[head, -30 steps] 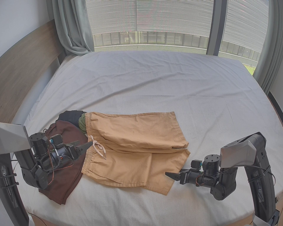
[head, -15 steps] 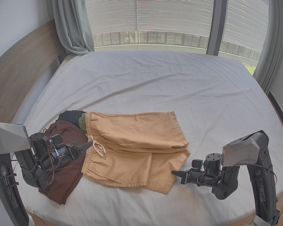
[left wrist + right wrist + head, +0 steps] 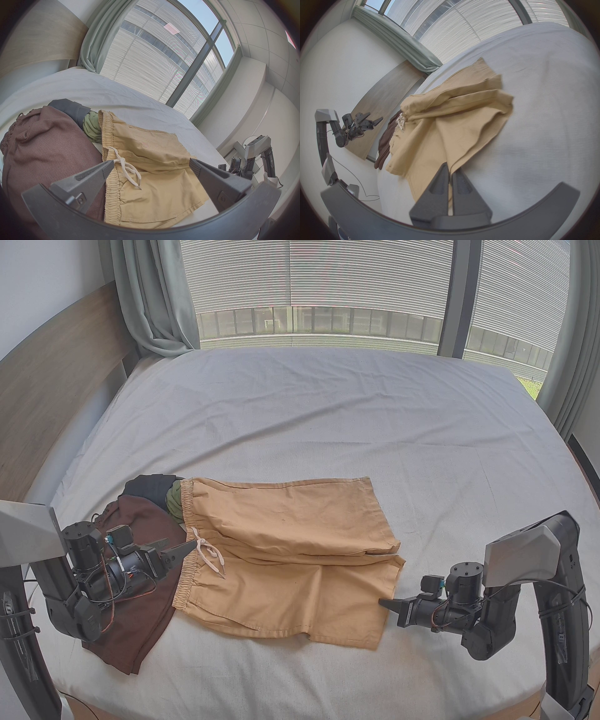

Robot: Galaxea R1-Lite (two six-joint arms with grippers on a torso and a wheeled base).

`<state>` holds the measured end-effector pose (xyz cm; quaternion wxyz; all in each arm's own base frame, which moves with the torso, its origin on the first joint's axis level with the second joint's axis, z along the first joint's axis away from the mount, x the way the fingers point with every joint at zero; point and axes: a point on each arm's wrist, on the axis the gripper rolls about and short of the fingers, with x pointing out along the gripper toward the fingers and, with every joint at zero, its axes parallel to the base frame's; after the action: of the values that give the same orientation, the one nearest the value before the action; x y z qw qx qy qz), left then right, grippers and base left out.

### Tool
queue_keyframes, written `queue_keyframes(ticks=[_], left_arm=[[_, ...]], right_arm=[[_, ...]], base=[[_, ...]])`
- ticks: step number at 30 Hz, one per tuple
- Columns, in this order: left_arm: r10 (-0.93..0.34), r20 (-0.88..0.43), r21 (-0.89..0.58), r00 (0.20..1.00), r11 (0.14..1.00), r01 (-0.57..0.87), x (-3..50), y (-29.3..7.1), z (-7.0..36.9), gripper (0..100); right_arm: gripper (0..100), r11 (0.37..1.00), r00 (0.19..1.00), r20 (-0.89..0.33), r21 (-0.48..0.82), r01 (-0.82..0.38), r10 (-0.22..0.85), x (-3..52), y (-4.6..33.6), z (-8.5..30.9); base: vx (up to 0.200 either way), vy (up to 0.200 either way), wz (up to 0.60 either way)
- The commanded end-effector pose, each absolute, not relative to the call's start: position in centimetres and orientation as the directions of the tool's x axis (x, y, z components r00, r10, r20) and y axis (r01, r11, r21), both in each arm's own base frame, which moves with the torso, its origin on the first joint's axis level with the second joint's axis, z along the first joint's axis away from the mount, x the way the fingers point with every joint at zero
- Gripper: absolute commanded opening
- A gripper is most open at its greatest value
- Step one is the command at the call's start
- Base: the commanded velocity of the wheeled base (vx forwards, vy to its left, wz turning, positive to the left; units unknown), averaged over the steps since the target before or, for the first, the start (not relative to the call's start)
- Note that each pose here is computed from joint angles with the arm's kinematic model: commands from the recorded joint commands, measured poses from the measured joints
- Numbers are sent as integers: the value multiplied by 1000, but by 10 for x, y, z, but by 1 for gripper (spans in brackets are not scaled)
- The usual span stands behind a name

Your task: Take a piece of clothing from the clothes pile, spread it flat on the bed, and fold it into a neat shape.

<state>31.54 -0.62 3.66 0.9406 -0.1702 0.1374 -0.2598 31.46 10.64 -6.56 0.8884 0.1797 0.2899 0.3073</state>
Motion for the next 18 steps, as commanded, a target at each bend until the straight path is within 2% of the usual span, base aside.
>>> queue_keyframes(ticks=[1,18], left_arm=[[-535,-174,-394,827,807,440,316,-6,35,100],[-536,-214,-412,817,808,422,315,-6,21,100]], right_arm=[[0,757,659,-404,496,-425,634,313,97,-58],[0,793,633,-491,477,-379,598,303,83,-69]], base=[[0,0,0],[0,0,0]])
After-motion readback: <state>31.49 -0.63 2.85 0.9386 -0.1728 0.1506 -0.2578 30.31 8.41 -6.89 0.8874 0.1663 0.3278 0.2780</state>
